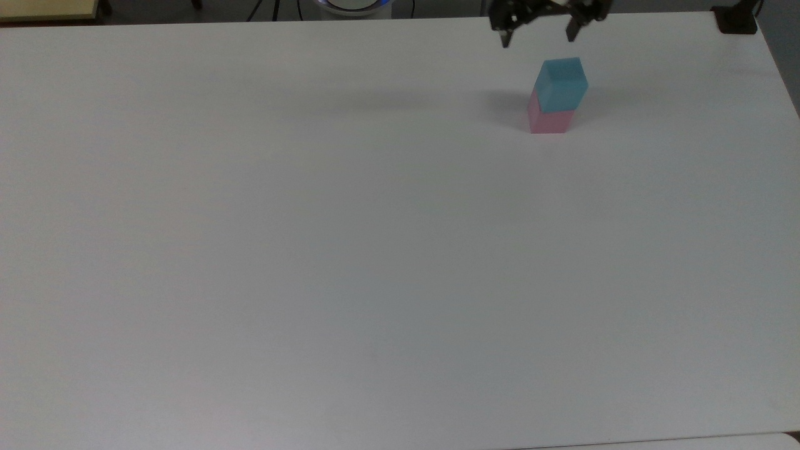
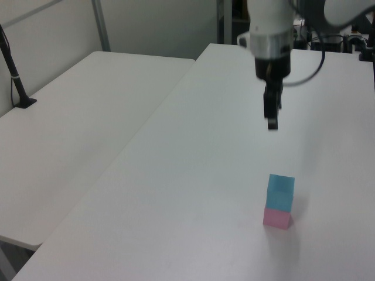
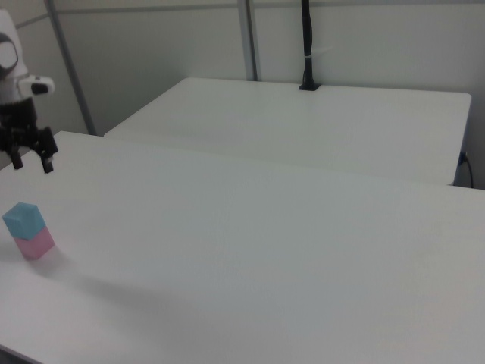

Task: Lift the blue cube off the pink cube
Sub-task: 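Lower the gripper around the blue cube and close on it, then lift the blue cube up off the pink cube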

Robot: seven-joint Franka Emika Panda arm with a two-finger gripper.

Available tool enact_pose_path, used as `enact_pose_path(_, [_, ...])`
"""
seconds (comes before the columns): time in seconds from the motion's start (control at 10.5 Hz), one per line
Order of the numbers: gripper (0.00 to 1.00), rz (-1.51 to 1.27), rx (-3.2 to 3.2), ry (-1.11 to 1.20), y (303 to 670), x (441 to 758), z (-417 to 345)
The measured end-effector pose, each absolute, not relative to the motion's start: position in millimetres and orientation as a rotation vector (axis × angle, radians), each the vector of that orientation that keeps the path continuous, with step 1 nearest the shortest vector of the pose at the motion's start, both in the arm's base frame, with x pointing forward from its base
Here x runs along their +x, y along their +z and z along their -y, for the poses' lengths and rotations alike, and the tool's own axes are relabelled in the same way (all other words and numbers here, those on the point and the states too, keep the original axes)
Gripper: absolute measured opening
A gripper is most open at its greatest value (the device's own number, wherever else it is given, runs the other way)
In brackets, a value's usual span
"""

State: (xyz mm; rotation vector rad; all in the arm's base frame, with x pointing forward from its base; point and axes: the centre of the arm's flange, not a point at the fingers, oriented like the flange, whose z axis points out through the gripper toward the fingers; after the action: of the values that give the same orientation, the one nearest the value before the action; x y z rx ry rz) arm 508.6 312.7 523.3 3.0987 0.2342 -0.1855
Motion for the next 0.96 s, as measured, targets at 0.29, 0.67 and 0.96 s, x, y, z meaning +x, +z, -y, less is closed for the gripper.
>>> enact_pose_path(0.29, [1.00, -0.305, 3.062, -0.226, 433.7, 503.7, -372.5])
enact_pose_path(0.67, [0.89, -0.371, 2.995, -0.296, 392.3, 472.0, -402.5])
enact_pose_path(0.96, [0.58, -0.367, 2.993, -0.299, 391.9, 472.0, -399.9])
